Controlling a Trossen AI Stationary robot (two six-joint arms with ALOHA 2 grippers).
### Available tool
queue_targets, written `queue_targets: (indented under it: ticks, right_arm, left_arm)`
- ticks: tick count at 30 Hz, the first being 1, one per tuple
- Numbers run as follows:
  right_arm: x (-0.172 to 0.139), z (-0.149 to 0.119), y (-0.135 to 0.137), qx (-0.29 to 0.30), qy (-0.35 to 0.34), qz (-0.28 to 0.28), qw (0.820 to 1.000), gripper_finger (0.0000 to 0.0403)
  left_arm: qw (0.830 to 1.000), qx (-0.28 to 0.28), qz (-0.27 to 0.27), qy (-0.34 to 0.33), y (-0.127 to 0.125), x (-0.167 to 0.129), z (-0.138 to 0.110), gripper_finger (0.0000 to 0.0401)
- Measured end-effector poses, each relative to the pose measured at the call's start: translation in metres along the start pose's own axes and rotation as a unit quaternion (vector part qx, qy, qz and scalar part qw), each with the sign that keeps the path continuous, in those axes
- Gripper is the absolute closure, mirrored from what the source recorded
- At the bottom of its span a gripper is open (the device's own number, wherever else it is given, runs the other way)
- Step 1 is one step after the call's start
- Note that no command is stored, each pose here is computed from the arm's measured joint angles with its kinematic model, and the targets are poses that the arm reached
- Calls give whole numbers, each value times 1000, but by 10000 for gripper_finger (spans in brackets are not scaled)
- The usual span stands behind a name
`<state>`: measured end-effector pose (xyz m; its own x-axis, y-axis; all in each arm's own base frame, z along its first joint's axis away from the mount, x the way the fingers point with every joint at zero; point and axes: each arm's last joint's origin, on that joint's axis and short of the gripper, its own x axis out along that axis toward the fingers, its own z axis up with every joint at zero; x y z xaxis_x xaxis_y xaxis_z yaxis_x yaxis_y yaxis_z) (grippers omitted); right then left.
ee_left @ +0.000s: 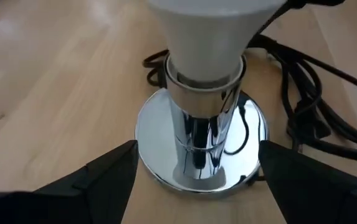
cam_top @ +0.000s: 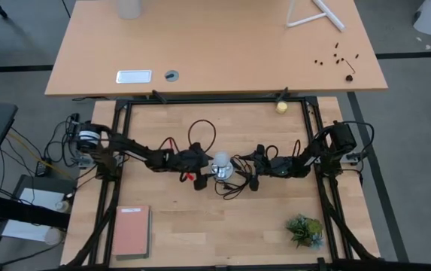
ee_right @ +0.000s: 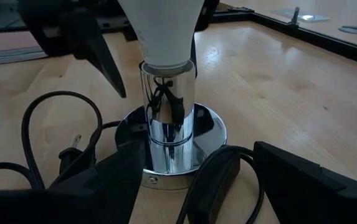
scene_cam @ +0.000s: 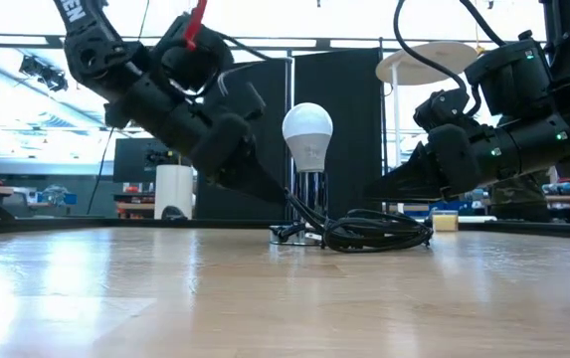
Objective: Screw lightbulb
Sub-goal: Insert the white lightbulb into the silver lamp
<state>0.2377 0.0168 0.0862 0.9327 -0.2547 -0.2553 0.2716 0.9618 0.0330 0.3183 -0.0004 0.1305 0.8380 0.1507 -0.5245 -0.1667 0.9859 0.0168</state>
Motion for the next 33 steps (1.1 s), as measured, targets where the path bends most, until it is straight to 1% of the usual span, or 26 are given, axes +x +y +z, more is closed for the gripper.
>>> queue_targets:
  ticks: [5,10,15,17,19,21,25,30,33]
  right_arm:
    - [0,0,0,1,0,0,1000,95]
    - [0,0,0,9,-1,0,1000,95]
    - [-3,10,2,32,-18,6,999,95]
    - [-6,16,4,32,-24,12,999,95]
    - [-9,22,4,27,-12,13,999,95]
    - [-11,28,4,22,19,11,1000,95]
    - [-11,47,8,-1,127,2,992,95]
    - [-11,92,15,-49,234,2,971,95]
    - [-9,120,17,-64,270,25,960,95]
  left_arm:
    - [999,-12,0,-36,1,2,-18,67]
    - [994,-13,-4,-104,3,-2,-25,79]
    - [993,5,-7,-119,1,2,-28,84]
    - [993,7,-9,-115,0,5,-30,84]
    - [993,7,-9,-117,0,6,-30,84]
    - [993,7,-9,-120,0,6,-28,84]
    - [992,-2,-11,-125,0,6,-28,84]
    - [992,-7,-12,-129,0,6,-27,84]
    - [991,-7,-13,-132,-1,6,-26,84]
